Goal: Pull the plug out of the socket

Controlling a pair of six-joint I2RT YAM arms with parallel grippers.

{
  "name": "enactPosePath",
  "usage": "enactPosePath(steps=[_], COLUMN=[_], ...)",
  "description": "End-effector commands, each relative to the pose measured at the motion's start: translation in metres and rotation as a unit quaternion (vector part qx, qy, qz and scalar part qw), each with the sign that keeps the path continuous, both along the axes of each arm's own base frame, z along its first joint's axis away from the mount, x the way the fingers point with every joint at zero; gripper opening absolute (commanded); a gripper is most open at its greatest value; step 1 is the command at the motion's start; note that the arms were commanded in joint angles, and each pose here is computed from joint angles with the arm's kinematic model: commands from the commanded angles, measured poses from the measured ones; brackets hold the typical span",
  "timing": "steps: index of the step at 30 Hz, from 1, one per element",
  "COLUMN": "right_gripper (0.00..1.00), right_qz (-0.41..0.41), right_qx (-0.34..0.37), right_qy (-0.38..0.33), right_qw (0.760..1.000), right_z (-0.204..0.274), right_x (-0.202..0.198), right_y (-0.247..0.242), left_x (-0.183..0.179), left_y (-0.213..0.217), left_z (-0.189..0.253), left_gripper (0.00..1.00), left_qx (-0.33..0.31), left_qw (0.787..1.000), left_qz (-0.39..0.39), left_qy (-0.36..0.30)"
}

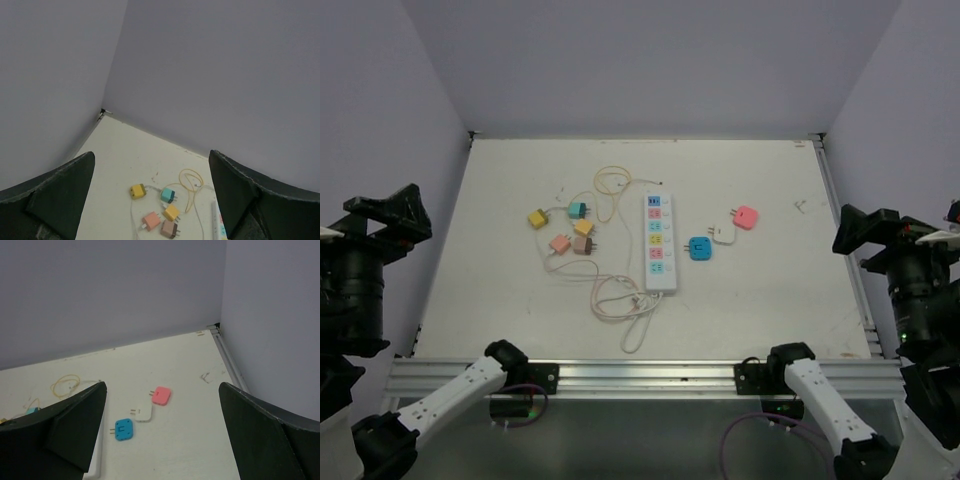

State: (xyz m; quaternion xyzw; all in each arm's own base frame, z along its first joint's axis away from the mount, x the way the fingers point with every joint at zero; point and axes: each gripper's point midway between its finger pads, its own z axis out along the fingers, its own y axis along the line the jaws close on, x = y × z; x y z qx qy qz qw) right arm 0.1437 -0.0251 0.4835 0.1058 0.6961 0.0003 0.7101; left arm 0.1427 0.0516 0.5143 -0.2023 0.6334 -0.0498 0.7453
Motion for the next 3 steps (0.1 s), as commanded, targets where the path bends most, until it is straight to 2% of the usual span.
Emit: enactPosePath(steps=[1, 3], right_gripper=[0.99, 0.99], right_qz=[-0.013, -0.014], right_qx=[-0.008, -0.011], right_qy=[-0.036, -0.041], right_qw=[0.999, 0.999], right_z=[0.0168, 0.0176], right_x=[-0.0027, -0.0035], right_y=[-0.0062, -0.0071], left_x=[-0.0083, -0.0083], left_y=[0.0155, 0.0166], left_z=[0.0063, 0.0051], left_gripper=[1.00, 1.00], left_qx=[-0.011, -0.014], left_qw=[0.999, 0.999], left_qz=[0.032, 0.035], left_qy=[-0.019, -0.022])
